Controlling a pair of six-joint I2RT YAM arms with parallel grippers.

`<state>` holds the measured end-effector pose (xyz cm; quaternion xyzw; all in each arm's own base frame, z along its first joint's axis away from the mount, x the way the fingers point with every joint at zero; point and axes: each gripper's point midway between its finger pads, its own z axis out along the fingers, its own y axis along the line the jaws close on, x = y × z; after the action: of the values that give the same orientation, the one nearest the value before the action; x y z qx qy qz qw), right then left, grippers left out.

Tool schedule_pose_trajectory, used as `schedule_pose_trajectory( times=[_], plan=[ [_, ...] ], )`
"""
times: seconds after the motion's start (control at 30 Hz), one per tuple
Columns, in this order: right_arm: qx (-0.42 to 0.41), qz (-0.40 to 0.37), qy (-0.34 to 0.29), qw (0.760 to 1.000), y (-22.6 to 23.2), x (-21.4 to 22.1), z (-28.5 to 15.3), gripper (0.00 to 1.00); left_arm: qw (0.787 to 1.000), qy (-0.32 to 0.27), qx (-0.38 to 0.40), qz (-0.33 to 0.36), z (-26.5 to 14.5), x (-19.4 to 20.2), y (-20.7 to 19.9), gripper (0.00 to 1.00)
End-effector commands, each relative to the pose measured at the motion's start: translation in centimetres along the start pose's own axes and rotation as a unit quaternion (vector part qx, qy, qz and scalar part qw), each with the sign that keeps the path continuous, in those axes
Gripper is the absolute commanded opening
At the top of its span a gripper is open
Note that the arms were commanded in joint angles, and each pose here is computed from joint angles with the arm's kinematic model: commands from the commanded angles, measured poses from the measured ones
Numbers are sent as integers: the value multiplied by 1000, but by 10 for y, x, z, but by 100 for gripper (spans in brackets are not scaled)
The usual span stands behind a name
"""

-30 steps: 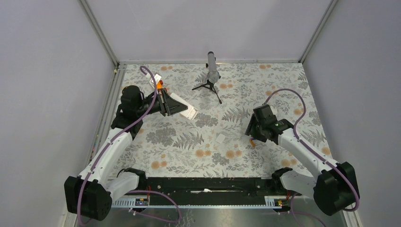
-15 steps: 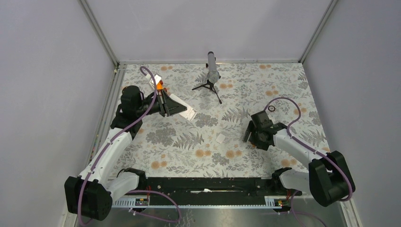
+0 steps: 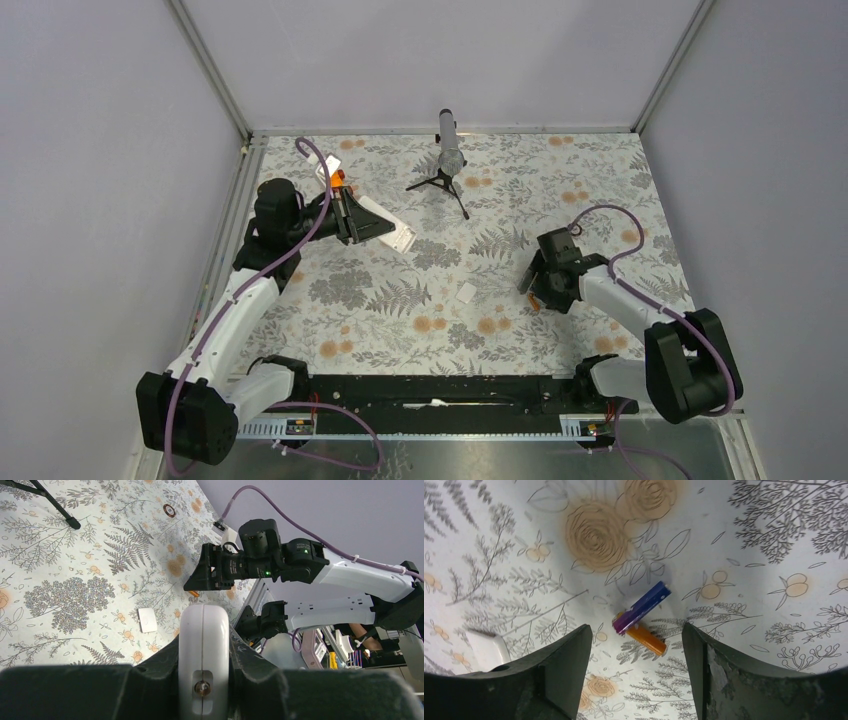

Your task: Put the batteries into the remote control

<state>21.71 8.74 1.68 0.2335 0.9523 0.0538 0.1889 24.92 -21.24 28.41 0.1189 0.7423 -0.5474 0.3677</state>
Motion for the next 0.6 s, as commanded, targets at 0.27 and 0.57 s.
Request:
schedule_pose_trajectory(
  times=[0.27,0.57],
  plan=[
    [12,158,-13,987,15,-24,6,67,998,-27,19,48,-3,-21,-18,0],
    [105,192,-31,975,-16,-26,11,56,998,-31,20,48,-4,-21,-17,0]
  ],
)
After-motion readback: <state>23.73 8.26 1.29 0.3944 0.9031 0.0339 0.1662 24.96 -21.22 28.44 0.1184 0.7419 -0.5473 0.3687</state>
